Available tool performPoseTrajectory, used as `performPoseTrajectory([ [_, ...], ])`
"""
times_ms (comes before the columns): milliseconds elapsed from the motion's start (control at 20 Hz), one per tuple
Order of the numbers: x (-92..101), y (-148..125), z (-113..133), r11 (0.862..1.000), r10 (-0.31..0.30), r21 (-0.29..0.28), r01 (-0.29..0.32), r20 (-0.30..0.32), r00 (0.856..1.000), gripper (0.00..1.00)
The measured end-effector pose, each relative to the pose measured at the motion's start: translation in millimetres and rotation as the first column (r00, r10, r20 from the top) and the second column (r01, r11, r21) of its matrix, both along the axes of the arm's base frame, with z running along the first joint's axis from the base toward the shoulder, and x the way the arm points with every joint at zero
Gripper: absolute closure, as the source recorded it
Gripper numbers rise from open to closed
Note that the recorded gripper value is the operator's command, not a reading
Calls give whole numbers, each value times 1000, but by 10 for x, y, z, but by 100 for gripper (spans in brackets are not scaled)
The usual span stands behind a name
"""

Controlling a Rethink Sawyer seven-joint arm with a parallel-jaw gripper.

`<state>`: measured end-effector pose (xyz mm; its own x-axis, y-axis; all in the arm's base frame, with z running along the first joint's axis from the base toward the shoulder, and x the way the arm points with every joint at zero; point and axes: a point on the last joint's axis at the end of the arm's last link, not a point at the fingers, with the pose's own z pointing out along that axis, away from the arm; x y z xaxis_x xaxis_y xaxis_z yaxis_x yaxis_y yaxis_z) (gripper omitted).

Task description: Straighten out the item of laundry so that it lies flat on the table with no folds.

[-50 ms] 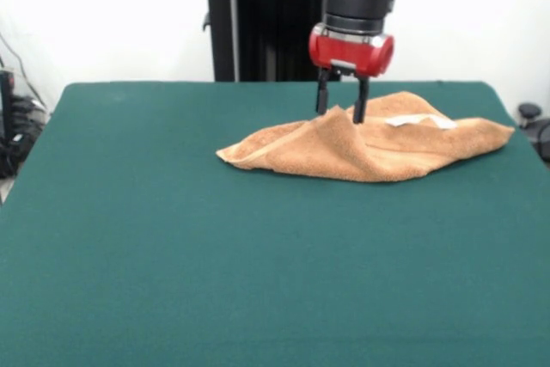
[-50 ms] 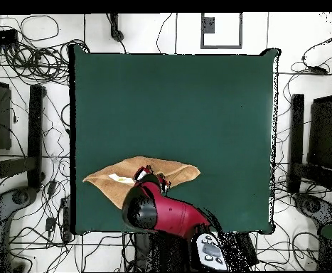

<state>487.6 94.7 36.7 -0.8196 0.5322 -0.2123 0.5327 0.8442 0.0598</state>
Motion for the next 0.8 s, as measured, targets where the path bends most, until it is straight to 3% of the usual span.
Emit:
performPoseTrajectory([
  [800,-80,9,-37,1000,1,1,-1,15,1000,0],
])
